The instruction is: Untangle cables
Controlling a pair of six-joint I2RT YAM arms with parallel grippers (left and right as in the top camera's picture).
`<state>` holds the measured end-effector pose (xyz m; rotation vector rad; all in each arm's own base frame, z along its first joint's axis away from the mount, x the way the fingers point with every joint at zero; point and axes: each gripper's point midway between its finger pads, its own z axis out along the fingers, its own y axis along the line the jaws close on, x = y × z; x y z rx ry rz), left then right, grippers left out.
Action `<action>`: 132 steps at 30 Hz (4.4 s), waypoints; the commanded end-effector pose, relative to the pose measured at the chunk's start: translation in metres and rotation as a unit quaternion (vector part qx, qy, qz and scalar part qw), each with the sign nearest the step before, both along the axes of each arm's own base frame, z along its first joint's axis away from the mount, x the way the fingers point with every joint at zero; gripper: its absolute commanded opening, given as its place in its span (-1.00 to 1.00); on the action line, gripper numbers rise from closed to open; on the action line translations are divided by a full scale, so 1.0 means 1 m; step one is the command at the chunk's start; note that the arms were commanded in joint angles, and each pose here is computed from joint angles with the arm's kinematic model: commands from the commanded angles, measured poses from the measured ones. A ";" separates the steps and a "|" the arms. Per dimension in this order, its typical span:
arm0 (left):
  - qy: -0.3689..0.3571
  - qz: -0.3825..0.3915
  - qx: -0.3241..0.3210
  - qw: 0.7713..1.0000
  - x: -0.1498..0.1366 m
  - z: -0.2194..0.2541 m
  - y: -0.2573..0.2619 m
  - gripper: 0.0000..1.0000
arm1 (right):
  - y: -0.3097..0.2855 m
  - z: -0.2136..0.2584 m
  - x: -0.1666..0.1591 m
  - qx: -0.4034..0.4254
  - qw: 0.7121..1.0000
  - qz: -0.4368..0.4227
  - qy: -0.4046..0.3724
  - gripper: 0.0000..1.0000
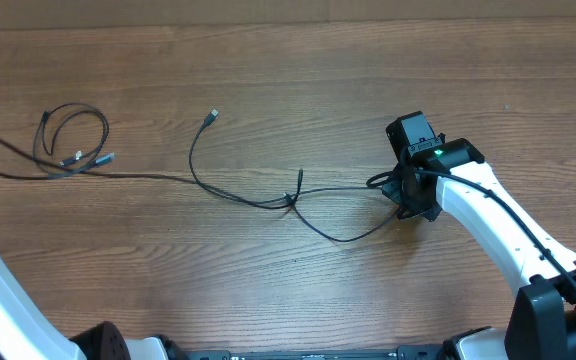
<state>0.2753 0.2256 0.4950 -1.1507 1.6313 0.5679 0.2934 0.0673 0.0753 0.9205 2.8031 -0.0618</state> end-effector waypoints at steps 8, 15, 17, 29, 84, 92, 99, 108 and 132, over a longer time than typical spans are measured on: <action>-0.019 0.080 -0.117 0.990 0.007 -0.061 0.058 -0.92 | -0.003 0.005 0.007 -0.009 1.000 -0.007 -0.012 -0.93; 0.067 0.035 -0.189 0.979 0.041 -0.127 0.064 -0.92 | -0.003 0.005 0.006 -0.009 1.000 -0.007 -0.012 -0.93; 0.086 0.032 -0.195 0.977 0.047 -0.139 0.068 -0.92 | -0.003 0.005 0.006 -0.009 1.000 -0.007 -0.011 -0.93; 0.116 -0.106 -0.315 0.936 0.091 -0.191 0.022 0.91 | -0.001 0.005 0.006 -0.003 1.000 -0.006 -0.011 -0.92; 0.595 -0.618 -0.125 0.498 0.008 -0.456 -0.406 0.70 | 0.000 0.005 0.006 0.000 1.000 -0.002 -0.011 -0.93; 0.595 -0.618 -0.112 0.502 -0.002 -0.493 -0.399 0.52 | 0.000 0.005 0.007 0.000 1.000 -0.002 -0.011 -0.93; 0.602 -0.609 -0.116 0.503 -0.004 -0.489 -0.397 -0.91 | 0.000 0.005 0.007 0.000 1.000 -0.002 -0.011 -0.93; 0.499 -0.617 -0.090 0.602 0.046 -0.395 -0.396 -0.92 | 0.000 0.004 0.006 -0.001 1.000 -0.002 -0.009 -0.93; 0.126 -0.265 -0.054 0.955 0.097 -0.171 -0.045 -0.91 | -0.001 0.004 0.005 -0.001 1.000 -0.002 -0.007 -0.93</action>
